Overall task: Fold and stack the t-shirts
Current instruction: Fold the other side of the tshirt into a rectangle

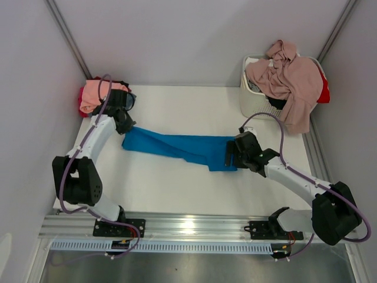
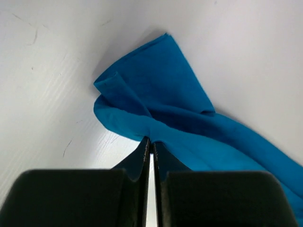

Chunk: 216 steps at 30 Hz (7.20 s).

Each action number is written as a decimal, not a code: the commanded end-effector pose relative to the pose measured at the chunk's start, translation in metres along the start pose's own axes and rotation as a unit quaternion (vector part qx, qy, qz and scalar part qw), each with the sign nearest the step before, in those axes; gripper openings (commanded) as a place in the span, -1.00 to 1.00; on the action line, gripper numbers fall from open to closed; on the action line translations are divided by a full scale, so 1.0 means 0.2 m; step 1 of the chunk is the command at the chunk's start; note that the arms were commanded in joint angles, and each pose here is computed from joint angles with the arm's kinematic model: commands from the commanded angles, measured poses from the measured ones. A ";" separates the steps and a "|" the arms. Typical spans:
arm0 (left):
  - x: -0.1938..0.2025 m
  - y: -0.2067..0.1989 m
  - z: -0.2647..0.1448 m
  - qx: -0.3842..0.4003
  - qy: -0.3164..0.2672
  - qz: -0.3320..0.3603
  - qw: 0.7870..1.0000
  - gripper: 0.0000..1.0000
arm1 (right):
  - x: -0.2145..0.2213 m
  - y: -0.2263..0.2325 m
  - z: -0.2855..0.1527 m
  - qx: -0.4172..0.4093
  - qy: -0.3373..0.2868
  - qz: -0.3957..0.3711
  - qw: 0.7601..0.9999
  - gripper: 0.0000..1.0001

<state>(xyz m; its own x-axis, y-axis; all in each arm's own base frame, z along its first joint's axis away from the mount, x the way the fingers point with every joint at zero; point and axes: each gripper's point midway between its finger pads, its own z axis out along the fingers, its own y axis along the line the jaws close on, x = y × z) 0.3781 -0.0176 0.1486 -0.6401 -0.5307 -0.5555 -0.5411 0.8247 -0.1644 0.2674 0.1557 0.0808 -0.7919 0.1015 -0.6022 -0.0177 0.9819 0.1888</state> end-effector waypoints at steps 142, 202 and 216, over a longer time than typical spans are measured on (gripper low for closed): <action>0.11 -0.04 0.24 0.038 0.040 0.006 0.998 -0.99 | -0.83 -0.37 0.02 0.210 -0.232 0.055 0.948 -1.00; 0.78 -0.24 0.13 0.115 0.257 0.102 0.954 -0.99 | -0.10 -0.05 0.32 0.050 0.006 0.053 0.997 -1.00; 0.88 -0.23 0.15 0.118 0.289 0.113 0.943 -0.99 | -0.04 -0.14 0.32 0.080 0.026 0.065 0.994 -1.00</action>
<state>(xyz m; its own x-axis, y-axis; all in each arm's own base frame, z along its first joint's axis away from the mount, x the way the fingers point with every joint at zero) 0.3108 -0.1337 0.0301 -0.9391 -0.3339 -0.0815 -0.3007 0.9130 -0.2756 0.3126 0.1463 0.0267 -0.8198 0.1914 -0.5398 0.1361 0.9806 0.1410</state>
